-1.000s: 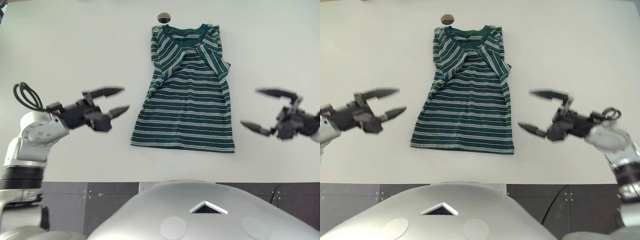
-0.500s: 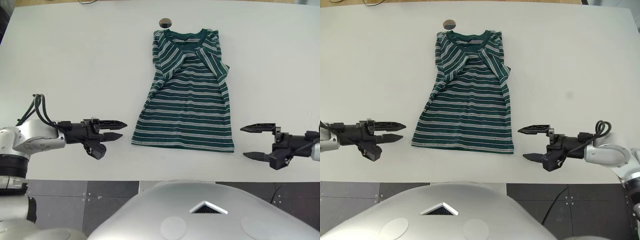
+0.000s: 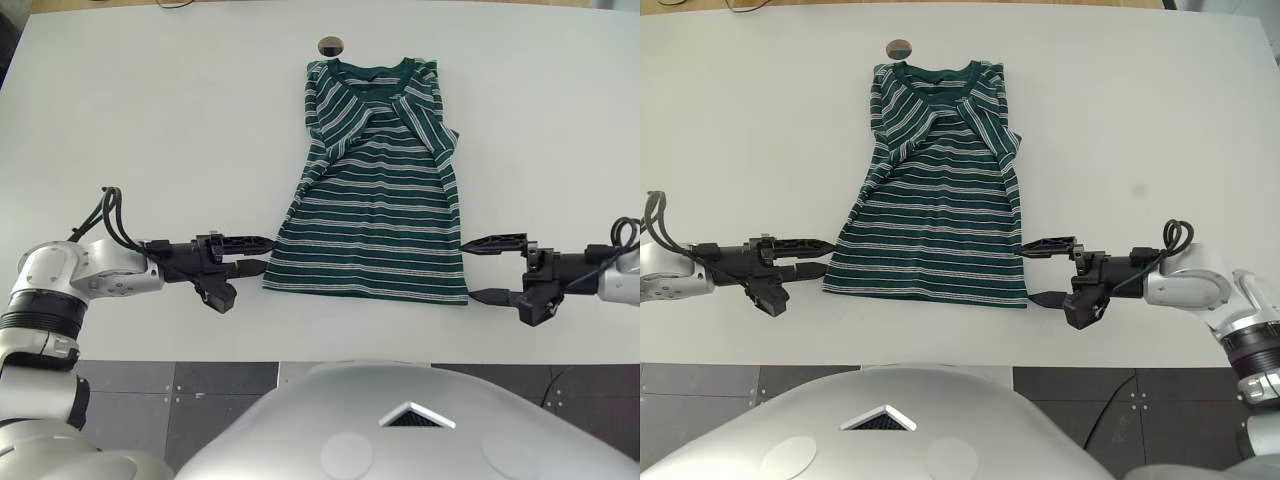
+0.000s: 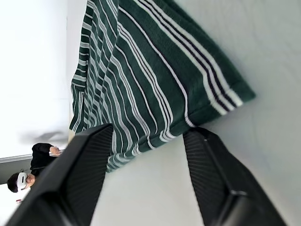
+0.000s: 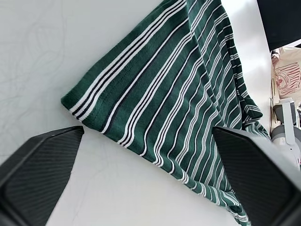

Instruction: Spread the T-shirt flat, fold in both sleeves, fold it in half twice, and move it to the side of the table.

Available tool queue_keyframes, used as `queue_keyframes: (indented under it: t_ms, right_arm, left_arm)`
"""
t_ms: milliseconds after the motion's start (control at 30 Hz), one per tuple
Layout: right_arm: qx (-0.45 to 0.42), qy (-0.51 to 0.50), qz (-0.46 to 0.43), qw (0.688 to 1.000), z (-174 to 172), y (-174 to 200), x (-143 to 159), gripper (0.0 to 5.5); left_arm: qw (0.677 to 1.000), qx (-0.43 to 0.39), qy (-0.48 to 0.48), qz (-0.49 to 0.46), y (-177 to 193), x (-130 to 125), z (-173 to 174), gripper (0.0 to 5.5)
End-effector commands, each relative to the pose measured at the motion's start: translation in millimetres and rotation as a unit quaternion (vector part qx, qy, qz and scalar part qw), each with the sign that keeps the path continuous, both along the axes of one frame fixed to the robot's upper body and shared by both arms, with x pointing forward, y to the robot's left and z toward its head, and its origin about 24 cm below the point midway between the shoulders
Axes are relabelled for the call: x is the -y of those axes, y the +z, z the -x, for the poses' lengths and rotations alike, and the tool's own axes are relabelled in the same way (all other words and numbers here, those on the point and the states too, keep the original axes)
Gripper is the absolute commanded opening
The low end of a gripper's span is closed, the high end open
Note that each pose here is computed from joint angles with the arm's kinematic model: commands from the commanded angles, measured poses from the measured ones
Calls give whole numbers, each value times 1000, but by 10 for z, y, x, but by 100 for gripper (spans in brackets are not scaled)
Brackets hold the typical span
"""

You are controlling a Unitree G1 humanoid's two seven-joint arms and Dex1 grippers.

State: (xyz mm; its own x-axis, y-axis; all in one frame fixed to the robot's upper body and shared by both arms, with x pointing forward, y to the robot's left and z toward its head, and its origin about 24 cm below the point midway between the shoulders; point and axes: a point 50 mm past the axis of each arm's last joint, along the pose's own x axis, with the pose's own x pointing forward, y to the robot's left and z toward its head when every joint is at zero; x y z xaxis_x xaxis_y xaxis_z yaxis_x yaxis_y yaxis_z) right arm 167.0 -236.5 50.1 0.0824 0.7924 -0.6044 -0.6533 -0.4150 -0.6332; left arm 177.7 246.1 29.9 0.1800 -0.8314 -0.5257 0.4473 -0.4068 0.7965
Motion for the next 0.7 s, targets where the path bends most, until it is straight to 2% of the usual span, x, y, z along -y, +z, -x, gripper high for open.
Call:
queue_keyframes:
  t_ms: [33,333,433,700]
  right_arm:
    - [-82,24,87,993,209,-372,-7,421]
    - [-94,32,84,992,244,-425,-57,228]
    - [-93,33,82,992,240,-416,-58,176]
    - [-109,15,50,993,180,-336,-104,11]
  left_arm:
    - [993,-76,-41,-84,-267,14,238,201]
    - [992,-88,-47,-78,-182,105,247,43]
    - [992,-91,-43,-78,-168,117,240,12]
    - [993,-91,-33,-61,-164,230,282,10]
